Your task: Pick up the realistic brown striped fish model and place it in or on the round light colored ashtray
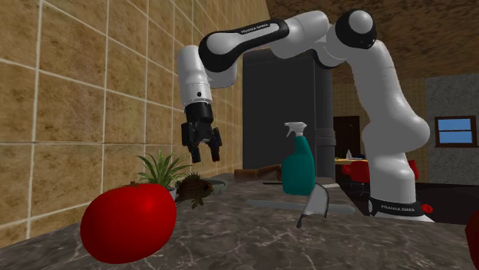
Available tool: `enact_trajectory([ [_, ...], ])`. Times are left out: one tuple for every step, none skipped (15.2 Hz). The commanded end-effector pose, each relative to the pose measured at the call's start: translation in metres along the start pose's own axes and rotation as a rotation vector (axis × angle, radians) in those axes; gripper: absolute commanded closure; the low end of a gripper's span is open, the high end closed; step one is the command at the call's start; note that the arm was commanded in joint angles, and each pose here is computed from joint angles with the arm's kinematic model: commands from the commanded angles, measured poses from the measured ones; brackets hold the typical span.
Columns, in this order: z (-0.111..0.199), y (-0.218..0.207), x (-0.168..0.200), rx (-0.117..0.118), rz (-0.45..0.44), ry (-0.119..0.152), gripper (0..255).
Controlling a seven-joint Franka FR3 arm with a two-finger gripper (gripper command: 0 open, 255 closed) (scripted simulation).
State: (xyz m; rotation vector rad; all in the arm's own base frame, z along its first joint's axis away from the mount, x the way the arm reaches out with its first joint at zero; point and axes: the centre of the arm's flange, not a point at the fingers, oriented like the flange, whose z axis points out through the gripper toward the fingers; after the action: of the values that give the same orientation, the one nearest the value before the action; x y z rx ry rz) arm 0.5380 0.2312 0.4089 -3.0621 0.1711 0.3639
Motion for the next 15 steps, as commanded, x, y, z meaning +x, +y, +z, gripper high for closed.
enact_trajectory([
  [0.008, -0.018, 0.021, -0.002, 0.021, -0.010, 0],
  [0.012, -0.026, 0.031, -0.003, 0.031, -0.016, 0],
  [0.014, -0.029, 0.035, -0.004, 0.034, -0.018, 0],
  [0.019, -0.029, 0.035, -0.004, 0.034, -0.018, 0],
  [0.025, -0.029, 0.035, -0.004, 0.034, -0.018, 0],
  [0.030, -0.029, 0.035, -0.004, 0.034, -0.018, 0],
  [0.035, -0.029, 0.034, -0.004, 0.034, -0.018, 0],
  [0.040, -0.029, 0.034, -0.004, 0.034, -0.018, 0],
  [0.046, -0.029, 0.034, -0.004, 0.034, -0.018, 0],
  [0.054, -0.029, 0.034, -0.004, 0.034, -0.018, 0],
  [0.054, -0.029, 0.034, -0.004, 0.034, -0.018, 0],
  [0.054, -0.029, 0.034, -0.004, 0.034, -0.018, 0],
  [0.054, -0.029, 0.034, -0.004, 0.034, -0.018, 0],
  [0.054, -0.029, 0.034, -0.004, 0.034, -0.018, 0],
  [0.054, -0.029, 0.034, -0.004, 0.034, -0.018, 0],
])
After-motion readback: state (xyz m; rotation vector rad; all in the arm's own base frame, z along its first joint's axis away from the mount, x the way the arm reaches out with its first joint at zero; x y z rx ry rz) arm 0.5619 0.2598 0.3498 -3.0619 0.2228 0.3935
